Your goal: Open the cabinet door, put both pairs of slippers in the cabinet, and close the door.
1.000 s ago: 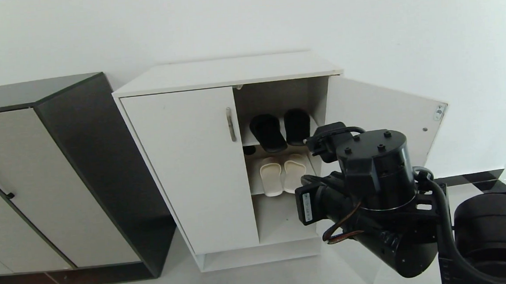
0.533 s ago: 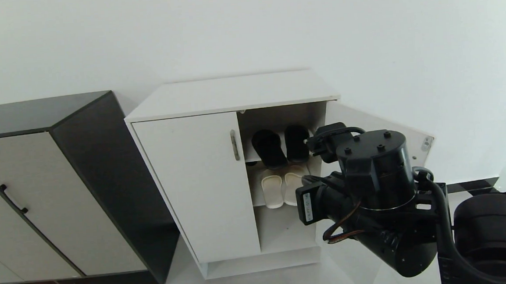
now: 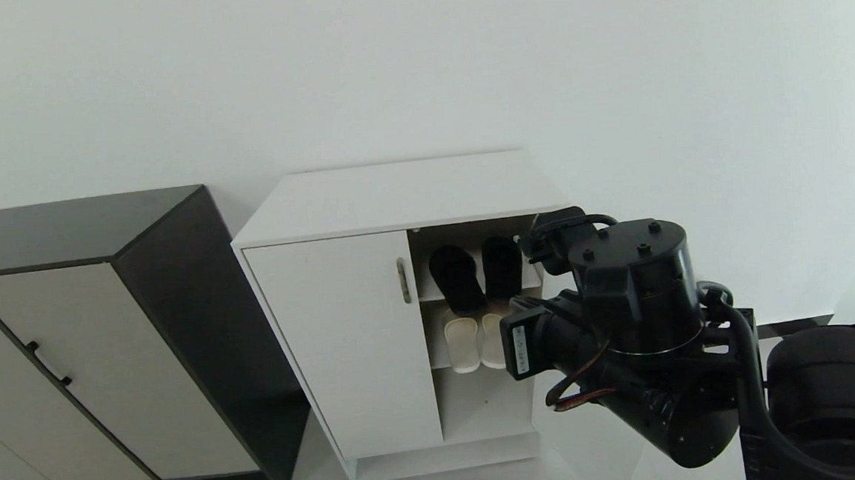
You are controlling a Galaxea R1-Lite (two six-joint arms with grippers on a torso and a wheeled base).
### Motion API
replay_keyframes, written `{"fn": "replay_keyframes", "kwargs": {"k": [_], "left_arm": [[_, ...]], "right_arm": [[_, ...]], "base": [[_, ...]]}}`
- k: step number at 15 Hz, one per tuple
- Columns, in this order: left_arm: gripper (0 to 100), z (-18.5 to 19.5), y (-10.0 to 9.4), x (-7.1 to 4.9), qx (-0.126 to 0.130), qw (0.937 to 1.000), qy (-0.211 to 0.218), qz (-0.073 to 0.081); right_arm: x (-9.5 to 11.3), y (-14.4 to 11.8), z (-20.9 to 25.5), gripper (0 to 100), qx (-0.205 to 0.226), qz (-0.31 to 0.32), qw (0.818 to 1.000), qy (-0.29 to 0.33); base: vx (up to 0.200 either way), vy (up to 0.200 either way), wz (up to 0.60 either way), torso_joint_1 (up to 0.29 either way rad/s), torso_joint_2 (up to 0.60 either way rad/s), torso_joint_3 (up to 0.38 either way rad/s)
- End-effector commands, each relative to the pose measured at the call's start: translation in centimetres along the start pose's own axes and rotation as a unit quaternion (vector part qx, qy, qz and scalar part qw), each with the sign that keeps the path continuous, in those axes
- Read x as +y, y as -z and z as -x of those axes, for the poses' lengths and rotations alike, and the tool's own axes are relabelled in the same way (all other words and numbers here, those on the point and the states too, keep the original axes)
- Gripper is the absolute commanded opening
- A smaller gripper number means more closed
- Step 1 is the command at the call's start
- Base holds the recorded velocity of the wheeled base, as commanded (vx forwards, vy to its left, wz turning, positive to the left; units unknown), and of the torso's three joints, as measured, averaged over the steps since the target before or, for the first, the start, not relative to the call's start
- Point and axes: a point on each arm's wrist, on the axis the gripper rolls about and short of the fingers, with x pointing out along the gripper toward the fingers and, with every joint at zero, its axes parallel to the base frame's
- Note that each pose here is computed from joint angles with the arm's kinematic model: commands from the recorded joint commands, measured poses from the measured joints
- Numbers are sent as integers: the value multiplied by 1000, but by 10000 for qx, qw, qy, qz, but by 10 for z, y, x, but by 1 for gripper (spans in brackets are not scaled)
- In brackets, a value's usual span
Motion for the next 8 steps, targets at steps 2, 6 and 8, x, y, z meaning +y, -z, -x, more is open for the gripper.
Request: {"fn": "replay_keyframes", "kwargs": {"k": [2,6,8], "left_arm": [[0,0,0,0,-2,10000,-3,-1],[0,0,0,0,-2,10000,-3,-1],[0,0,0,0,-2,10000,-3,-1]], "right_arm": [[0,0,0,0,-3,-3,10000,-3],[-6,1,-4,0,31,110,9999,116],[-14,4,-8,0,77,311,9992,249]], "base": [[0,0,0,234,-552,-317],[0,0,0,251,-576,-322],[0,0,0,198,-469,-249]]}}
